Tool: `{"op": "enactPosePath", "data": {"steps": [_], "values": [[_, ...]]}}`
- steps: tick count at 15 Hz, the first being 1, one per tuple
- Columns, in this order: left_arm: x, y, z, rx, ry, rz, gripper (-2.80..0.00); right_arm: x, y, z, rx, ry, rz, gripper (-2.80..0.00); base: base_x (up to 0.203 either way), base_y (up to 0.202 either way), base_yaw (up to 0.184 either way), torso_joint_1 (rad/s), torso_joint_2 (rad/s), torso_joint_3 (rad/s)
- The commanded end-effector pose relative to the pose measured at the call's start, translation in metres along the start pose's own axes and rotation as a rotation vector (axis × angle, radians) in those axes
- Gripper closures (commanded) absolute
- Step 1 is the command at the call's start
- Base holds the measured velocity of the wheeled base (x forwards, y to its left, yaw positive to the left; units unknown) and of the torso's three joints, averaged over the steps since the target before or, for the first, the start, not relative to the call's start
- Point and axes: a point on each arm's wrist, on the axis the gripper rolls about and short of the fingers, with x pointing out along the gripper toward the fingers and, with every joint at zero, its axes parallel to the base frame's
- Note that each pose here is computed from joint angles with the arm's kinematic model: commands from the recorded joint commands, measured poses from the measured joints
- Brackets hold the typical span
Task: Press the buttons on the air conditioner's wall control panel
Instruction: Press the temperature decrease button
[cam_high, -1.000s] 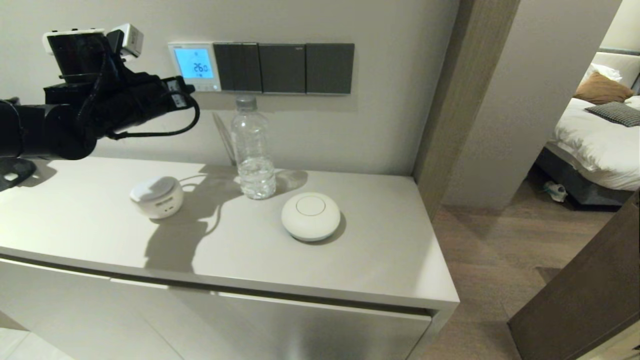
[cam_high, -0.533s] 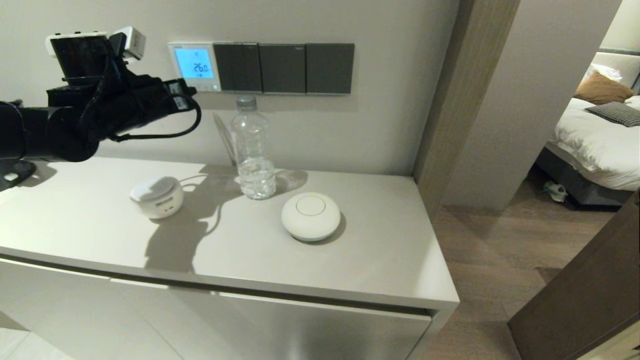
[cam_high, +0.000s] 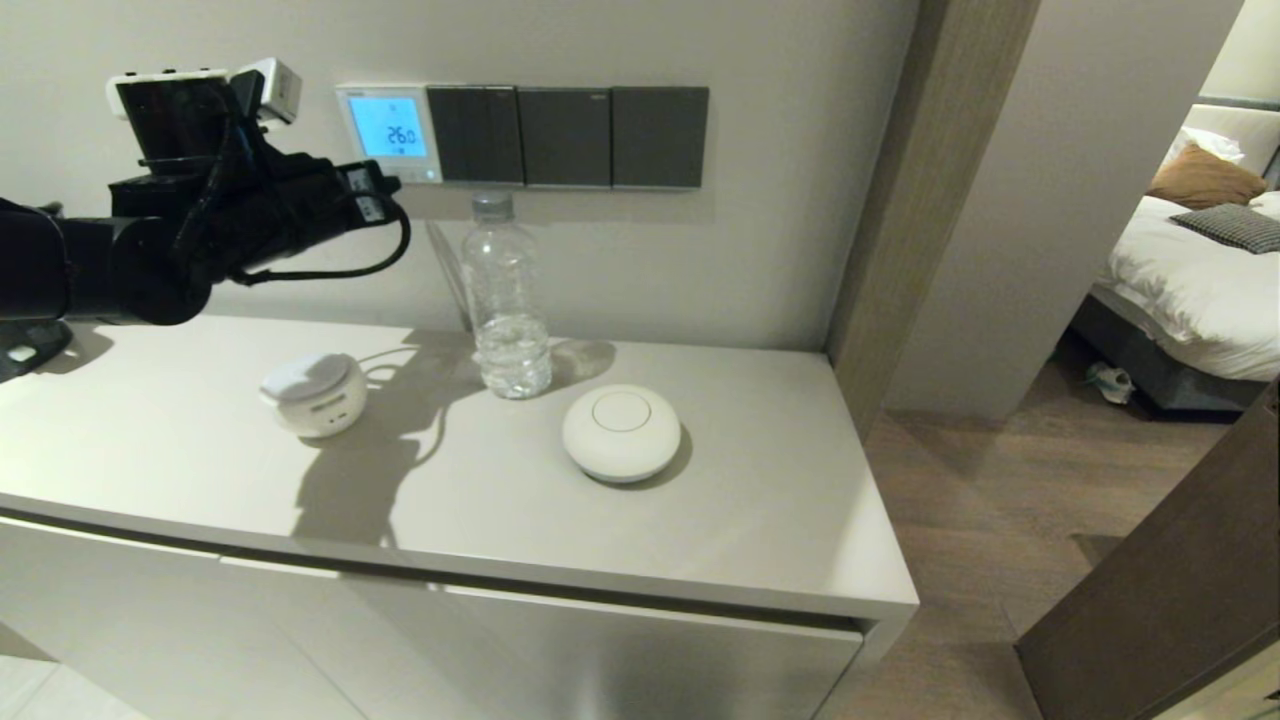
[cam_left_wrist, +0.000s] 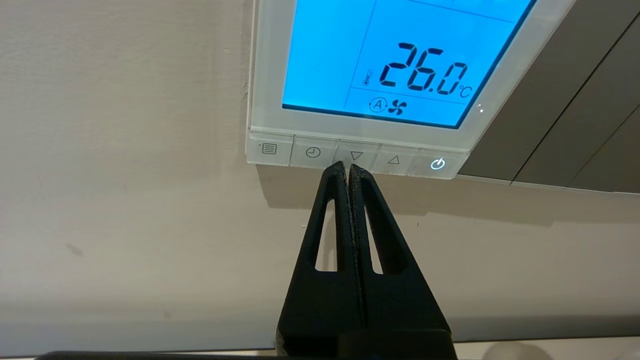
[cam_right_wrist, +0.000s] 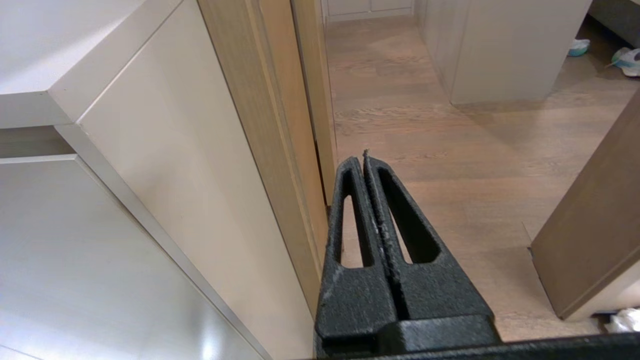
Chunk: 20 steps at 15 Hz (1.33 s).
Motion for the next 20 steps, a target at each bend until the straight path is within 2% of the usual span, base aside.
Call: {"op": "enactPosePath", "data": {"steps": [1, 8, 20], "values": [[0.0009, 0.0002, 0.0005, 0.000, -0.004, -0.002, 0.00, 0.0002, 0.0000, -0.0008, 0.001, 0.003, 0.000, 0.00, 0.000, 0.000, 0.000, 0.000, 0.00, 0.000], [0.0063, 0.0009, -0.0074, -0.004, 0.015, -0.002, 0.00, 0.0002, 0.0000, -0.0008, 0.001, 0.003, 0.000, 0.00, 0.000, 0.000, 0.000, 0.000, 0.00, 0.000], [-0.0006, -0.0016, -0.0015, -0.002, 0.004, -0.003, 0.00, 0.0002, 0.0000, -0.0008, 0.001, 0.003, 0.000, 0.00, 0.000, 0.000, 0.000, 0.000, 0.00, 0.000]]}}
